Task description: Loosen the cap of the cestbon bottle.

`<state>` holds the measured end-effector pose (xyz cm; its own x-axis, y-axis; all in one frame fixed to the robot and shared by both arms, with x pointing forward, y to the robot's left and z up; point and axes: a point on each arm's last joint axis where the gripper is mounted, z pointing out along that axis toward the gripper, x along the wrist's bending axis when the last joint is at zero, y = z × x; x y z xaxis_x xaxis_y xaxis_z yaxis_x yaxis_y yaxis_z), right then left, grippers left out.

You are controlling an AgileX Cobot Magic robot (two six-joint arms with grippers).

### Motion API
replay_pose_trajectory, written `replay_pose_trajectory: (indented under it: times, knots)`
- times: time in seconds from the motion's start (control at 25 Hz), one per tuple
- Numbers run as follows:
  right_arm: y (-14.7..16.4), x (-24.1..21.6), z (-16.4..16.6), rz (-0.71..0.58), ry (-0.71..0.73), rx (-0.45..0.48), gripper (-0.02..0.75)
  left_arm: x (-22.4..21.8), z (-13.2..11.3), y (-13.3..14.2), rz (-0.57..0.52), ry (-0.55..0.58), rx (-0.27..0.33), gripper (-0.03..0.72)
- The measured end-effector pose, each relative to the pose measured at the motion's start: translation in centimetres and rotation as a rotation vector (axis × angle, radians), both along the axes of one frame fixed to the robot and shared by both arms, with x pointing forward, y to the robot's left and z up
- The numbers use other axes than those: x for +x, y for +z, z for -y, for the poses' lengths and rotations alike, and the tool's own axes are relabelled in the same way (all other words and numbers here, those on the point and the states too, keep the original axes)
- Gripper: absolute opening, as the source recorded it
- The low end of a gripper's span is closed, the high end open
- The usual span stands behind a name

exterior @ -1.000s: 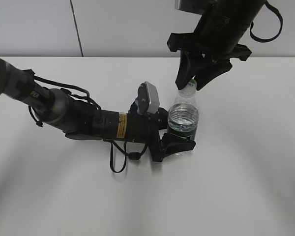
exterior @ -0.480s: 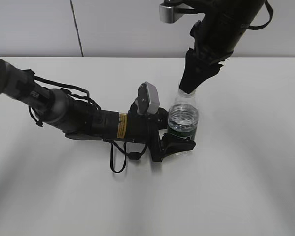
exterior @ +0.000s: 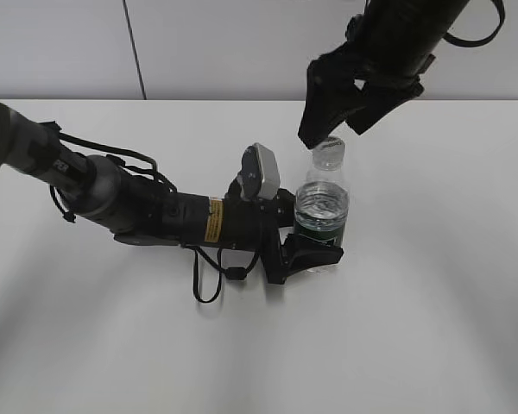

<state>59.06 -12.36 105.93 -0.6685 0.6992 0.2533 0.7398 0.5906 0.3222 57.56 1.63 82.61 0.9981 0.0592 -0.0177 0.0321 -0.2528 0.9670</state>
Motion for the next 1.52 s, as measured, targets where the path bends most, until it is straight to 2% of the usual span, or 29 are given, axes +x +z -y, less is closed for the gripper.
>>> replay_pose_trajectory:
  times: [0.16, 0.24, 0.44, 0.6, 0.72, 0.76, 0.96, 1.04, 1.16, 1.4, 1.52]
  knots:
    - [0.3, 0.2, -0.1, -0.133, -0.38, 0.054, 0.63, 0.0, 0.0, 0.0, 0.0, 0.0, 0.0, 0.525]
    - [0.0, 0.4, -0.1, -0.167, -0.46, 0.062, 0.602, 0.0, 0.0, 0.0, 0.0, 0.0, 0.0, 0.525]
    - [-2.2, 0.9, -0.4, -0.246, -0.47, 0.014, 0.577, 0.0, 0.0, 0.0, 0.0, 0.0, 0.0, 0.524]
    - [-2.6, 0.9, -0.4, -0.25, -0.454, 0.002, 0.559, 0.0, 0.0, 0.0, 0.0, 0.0, 0.0, 0.524]
    - [-2.7, 0.9, -0.3, -0.234, -0.435, -0.019, 0.423, 0.0, 0.0, 0.0, 0.0, 0.0, 0.0, 0.524]
    - [-2.7, 0.9, -0.3, -0.229, -0.424, -0.02, 0.34, 0.0, 0.0, 0.0, 0.0, 0.0, 0.0, 0.524]
    - [-2.6, 0.9, -0.2, -0.184, -0.326, -0.028, 0.314, 0.0, 0.0, 0.0, 0.0, 0.001, 0.0, 0.524]
    - [-2.6, 0.9, -0.2, -0.151, -0.246, -0.033, 0.314, 0.0, 0.0, 0.0, 0.0, 0.001, 0.0, 0.524]
    - [-2.6, 0.9, -0.2, -0.083, -0.08, -0.043, 0.314, 0.0, 0.0, 0.0, 0.0, 0.001, 0.0, 0.524]
    - [-2.6, 0.9, -0.2, 0.103, 0.373, -0.066, 0.314, 0.0, 0.0, 0.0, 0.005, -0.004, 0.002, 0.524]
    - [-2.6, 0.9, -0.3, 0.131, 0.439, -0.067, 0.314, 0.0, 0.0, 0.0, 0.004, -0.003, 0.002, 0.524]
